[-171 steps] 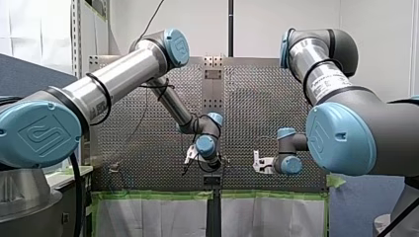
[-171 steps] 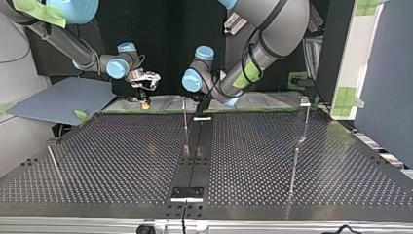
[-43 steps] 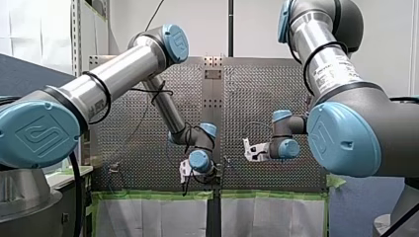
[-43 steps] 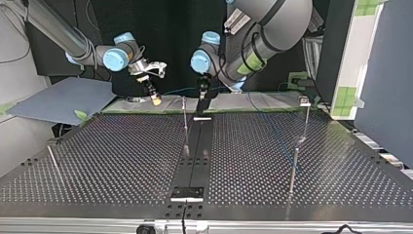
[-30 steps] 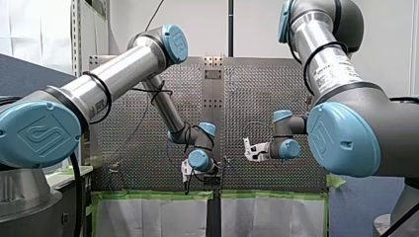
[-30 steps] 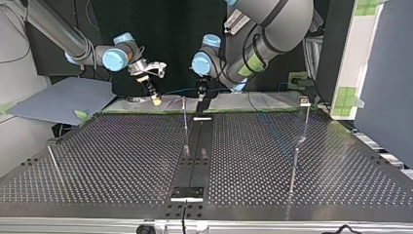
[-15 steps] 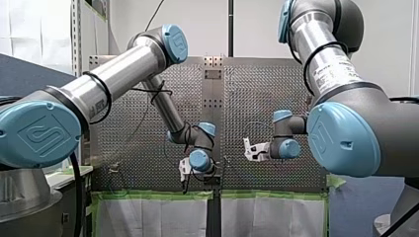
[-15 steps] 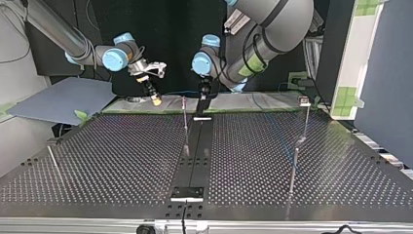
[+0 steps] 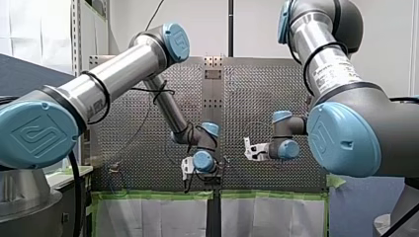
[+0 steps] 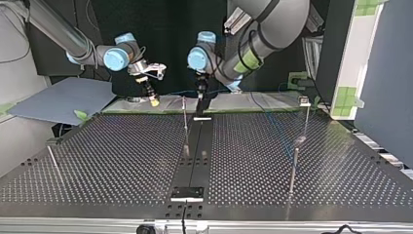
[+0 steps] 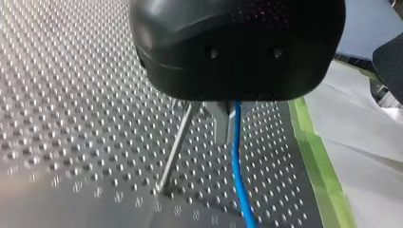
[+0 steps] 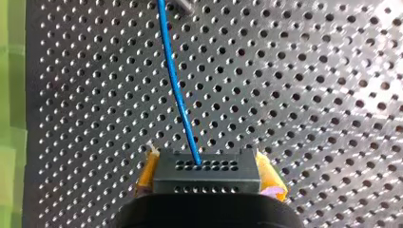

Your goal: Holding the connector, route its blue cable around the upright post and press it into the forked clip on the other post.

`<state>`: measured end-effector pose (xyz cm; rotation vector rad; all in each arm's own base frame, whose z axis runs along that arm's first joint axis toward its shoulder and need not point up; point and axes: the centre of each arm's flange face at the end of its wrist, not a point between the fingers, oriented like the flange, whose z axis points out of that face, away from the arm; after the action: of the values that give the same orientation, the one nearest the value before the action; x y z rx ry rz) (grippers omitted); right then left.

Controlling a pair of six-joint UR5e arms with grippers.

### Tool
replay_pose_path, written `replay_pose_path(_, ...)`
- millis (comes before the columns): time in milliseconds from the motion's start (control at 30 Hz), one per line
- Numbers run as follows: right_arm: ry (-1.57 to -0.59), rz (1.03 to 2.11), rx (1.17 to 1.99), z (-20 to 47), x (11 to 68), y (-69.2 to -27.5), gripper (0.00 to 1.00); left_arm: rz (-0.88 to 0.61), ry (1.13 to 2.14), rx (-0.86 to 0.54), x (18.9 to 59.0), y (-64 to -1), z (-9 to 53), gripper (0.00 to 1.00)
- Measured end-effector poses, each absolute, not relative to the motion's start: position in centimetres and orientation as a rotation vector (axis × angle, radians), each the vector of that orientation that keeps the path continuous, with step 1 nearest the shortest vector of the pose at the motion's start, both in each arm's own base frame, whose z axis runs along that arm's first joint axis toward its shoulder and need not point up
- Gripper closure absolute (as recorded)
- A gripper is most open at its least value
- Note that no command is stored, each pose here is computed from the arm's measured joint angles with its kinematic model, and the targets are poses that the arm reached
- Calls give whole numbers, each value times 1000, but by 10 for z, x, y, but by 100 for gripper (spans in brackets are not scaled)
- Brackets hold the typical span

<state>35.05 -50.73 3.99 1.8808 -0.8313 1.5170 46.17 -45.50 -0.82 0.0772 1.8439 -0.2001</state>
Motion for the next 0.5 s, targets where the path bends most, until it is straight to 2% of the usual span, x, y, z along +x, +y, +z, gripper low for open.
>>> replay_pose_path(233,-875,1462,1889,13,342,-507,100,-169,1808,100,454,-465,-7,100)
replay_pose_path(500,-889,1458,1882,7,338,-509,100,-98,1795,95,448,-466,-6,100)
